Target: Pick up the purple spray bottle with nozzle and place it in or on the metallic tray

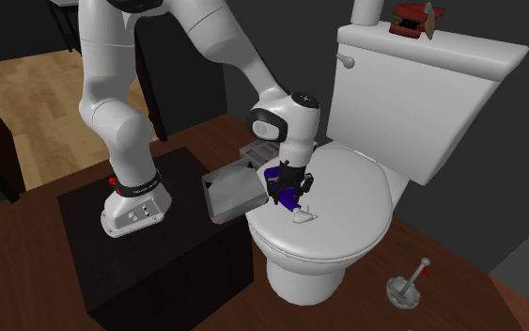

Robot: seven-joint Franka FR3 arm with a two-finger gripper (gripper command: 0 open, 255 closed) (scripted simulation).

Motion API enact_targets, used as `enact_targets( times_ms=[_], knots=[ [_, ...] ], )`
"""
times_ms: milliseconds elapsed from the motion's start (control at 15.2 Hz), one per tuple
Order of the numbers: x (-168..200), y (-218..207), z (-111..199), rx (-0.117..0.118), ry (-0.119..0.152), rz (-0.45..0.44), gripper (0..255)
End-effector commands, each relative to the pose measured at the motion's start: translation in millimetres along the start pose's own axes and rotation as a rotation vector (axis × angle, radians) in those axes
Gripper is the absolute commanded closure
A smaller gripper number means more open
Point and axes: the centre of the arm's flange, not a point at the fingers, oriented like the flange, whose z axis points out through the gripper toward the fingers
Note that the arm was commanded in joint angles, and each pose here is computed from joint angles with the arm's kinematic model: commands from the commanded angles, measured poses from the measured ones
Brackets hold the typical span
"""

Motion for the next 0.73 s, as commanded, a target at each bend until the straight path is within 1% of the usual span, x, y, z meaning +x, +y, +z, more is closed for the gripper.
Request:
enact_targets(
  times_ms=[0, 396, 660],
  knots=[
    [0, 0, 0, 0.000, 0.000, 0.000, 255],
    [0, 0, 0, 0.000, 0.000, 0.000, 255],
    [0, -2, -21, 0.000, 0.000, 0.000, 255]
  ],
)
